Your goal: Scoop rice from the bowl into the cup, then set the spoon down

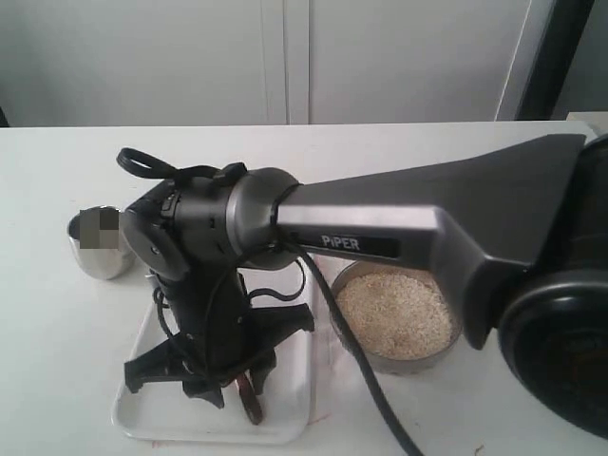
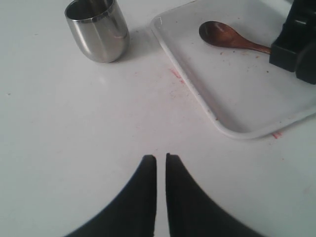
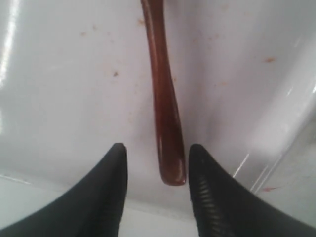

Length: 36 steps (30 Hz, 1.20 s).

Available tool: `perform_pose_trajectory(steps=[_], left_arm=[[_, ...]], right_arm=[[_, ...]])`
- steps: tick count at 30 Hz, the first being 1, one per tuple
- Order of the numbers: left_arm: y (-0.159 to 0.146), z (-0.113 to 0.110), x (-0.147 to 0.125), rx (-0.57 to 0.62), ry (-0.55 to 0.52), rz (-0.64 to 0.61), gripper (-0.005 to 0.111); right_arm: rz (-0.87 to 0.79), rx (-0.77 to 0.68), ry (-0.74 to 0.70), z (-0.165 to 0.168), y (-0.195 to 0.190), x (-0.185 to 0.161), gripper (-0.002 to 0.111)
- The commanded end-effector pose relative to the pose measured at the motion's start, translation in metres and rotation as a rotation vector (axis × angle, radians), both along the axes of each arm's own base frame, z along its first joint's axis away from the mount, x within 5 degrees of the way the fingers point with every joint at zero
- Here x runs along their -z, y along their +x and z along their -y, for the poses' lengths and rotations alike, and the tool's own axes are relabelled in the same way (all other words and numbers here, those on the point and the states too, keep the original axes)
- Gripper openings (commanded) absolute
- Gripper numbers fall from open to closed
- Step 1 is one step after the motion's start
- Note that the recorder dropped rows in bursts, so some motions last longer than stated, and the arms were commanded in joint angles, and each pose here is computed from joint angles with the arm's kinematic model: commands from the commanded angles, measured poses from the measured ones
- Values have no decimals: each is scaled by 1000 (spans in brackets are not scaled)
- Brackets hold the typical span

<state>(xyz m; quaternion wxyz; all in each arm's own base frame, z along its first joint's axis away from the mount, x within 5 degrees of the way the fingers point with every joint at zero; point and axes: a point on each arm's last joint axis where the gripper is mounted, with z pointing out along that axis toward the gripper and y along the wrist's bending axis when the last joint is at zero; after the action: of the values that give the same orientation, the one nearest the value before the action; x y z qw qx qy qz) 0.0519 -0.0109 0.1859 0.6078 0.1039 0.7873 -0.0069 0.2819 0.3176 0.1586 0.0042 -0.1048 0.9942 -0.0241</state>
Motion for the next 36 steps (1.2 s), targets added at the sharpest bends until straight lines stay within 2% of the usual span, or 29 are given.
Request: perform_pose_trajectory(steps=[1, 8, 14, 17, 25, 36], left_arm=[[0, 0, 2, 0, -7, -5, 14], [0, 0, 2, 0, -7, -5, 14], [0, 0, 2, 0, -7, -5, 14], [0, 0, 2, 0, -7, -5, 14], [0, 0, 2, 0, -7, -5, 14], [0, 0, 2, 0, -7, -5, 14]], right_arm=[[128, -20, 106, -1, 8, -37, 32], [337, -45, 280, 3, 8, -100, 18], [525, -102, 348, 20, 0, -159, 0], [605, -119, 367, 32, -6, -186, 0], [802, -290, 454, 53, -42, -252, 0], [986, -406, 614, 83, -105, -321, 0]])
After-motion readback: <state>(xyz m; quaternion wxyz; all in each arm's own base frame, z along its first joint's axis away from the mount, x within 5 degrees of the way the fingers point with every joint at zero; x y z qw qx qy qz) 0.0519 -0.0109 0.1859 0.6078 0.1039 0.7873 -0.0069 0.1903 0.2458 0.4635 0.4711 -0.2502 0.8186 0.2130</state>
